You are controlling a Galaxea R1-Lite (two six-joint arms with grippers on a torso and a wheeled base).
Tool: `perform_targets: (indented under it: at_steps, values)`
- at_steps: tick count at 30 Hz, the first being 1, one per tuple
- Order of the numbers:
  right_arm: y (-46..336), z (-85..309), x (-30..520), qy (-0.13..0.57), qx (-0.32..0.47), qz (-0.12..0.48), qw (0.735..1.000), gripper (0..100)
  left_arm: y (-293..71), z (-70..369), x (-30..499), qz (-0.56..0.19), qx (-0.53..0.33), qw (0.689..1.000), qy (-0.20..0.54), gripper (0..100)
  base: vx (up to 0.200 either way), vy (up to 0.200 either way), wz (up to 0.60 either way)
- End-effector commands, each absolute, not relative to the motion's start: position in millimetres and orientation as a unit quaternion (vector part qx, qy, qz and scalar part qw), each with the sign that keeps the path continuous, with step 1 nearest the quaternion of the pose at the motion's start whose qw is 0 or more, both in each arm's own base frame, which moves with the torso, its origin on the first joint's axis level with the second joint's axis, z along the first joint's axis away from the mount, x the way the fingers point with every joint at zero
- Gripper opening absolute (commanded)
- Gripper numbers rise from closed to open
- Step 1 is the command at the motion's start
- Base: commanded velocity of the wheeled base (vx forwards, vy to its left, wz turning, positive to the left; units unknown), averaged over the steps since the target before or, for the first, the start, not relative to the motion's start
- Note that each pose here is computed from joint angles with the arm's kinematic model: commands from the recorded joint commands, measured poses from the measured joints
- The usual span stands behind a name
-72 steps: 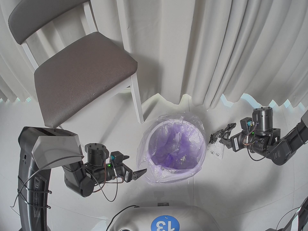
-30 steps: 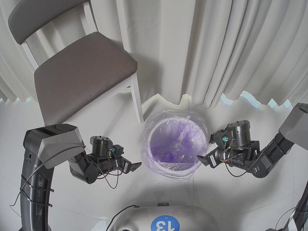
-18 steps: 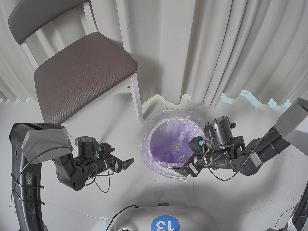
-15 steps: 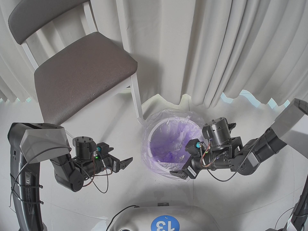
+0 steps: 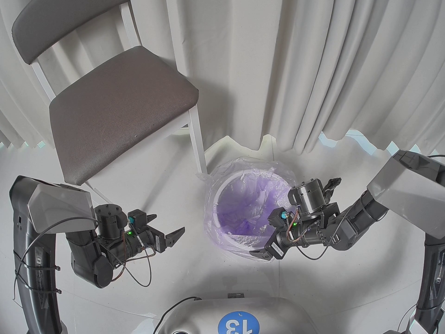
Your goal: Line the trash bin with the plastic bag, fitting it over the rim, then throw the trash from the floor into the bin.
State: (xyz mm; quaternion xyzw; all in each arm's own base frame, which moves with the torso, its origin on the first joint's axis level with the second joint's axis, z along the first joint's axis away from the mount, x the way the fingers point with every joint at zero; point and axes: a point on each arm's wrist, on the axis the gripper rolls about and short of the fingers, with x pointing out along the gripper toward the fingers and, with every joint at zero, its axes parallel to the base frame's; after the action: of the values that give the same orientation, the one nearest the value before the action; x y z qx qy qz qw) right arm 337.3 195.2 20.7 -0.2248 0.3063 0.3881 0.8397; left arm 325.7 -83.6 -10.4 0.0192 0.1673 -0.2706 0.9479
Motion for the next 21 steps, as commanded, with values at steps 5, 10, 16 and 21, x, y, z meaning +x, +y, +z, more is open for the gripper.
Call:
perform_targets:
  at_steps: [5,10,16,21]
  values:
    - [195.2,13.2,341.8,0.315,-0.21,0.393,0.838,0,-79.6,-15.2,325.0,-0.265,0.017,0.948,0.176,100,0.0,0.0,0.0]
    - [195.6,12.5,342.1,0.319,-0.2,0.394,0.838,0,-78.1,-15.2,325.4,-0.263,0.017,0.949,0.176,100,0.0,0.0,0.0]
    - [193.6,14.9,338.6,0.322,-0.195,0.391,0.84,0,-80.1,-14.5,324.9,-0.266,0.018,0.948,0.172,100,0.0,0.0,0.0]
    - [188.5,25.8,323.4,0.322,-0.197,0.395,0.837,0,-81.9,-15.2,321.4,-0.269,0.018,0.948,0.169,100,0.0,0.0,0.0]
